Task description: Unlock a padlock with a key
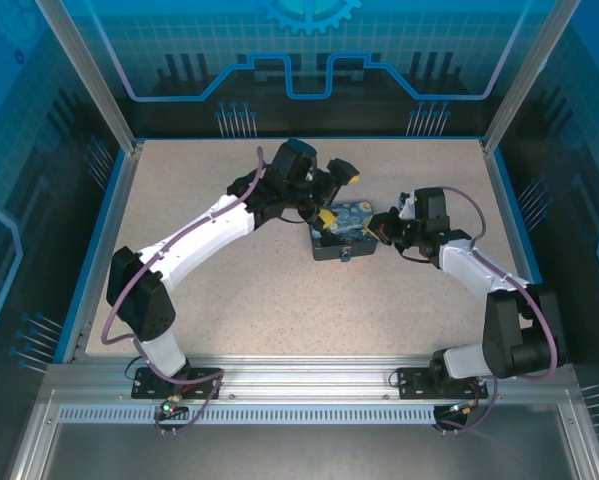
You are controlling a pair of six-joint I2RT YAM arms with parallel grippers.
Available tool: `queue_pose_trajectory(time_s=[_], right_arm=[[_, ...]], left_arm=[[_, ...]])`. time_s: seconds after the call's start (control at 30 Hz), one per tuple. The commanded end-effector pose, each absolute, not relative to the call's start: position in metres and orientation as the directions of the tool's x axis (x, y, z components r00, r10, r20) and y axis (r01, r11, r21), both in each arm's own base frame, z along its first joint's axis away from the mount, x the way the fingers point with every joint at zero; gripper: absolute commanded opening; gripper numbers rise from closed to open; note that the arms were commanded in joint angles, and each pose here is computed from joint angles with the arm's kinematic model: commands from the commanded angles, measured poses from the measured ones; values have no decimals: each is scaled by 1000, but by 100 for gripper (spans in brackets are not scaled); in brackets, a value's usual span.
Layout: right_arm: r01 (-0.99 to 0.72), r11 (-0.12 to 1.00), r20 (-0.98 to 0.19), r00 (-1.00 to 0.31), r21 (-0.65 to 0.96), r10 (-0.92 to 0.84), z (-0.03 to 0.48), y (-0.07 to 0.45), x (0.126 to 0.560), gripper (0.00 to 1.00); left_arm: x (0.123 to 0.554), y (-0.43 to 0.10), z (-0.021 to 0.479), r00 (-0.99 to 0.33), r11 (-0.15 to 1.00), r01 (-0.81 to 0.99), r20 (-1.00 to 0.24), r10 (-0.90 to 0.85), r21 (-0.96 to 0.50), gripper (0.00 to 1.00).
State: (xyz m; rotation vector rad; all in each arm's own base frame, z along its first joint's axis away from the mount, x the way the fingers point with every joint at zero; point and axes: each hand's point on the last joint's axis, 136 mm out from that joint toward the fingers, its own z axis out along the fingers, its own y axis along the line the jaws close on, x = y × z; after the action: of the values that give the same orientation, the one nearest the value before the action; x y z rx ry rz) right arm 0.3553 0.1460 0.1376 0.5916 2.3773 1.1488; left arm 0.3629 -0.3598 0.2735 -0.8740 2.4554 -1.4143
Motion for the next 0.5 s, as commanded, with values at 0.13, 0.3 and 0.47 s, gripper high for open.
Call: queue_pose_trajectory(time_s=[0.13,0.3,0.47], right_arm=[[198,553,-188,-805,809,563,138,146,343,0],[166,568,-221,-806,806,549,145,150,341,0],[144,579,-240,-810,803,535,145,153,340,0]], left_arm=[[329,-362,244,-874,477,-318,57,-483,-819,99],[316,-355,195,-910,496,-195,-32,-413,-846,99],[309,-356,161,-938,561,-27,-174,-301,-827,96]])
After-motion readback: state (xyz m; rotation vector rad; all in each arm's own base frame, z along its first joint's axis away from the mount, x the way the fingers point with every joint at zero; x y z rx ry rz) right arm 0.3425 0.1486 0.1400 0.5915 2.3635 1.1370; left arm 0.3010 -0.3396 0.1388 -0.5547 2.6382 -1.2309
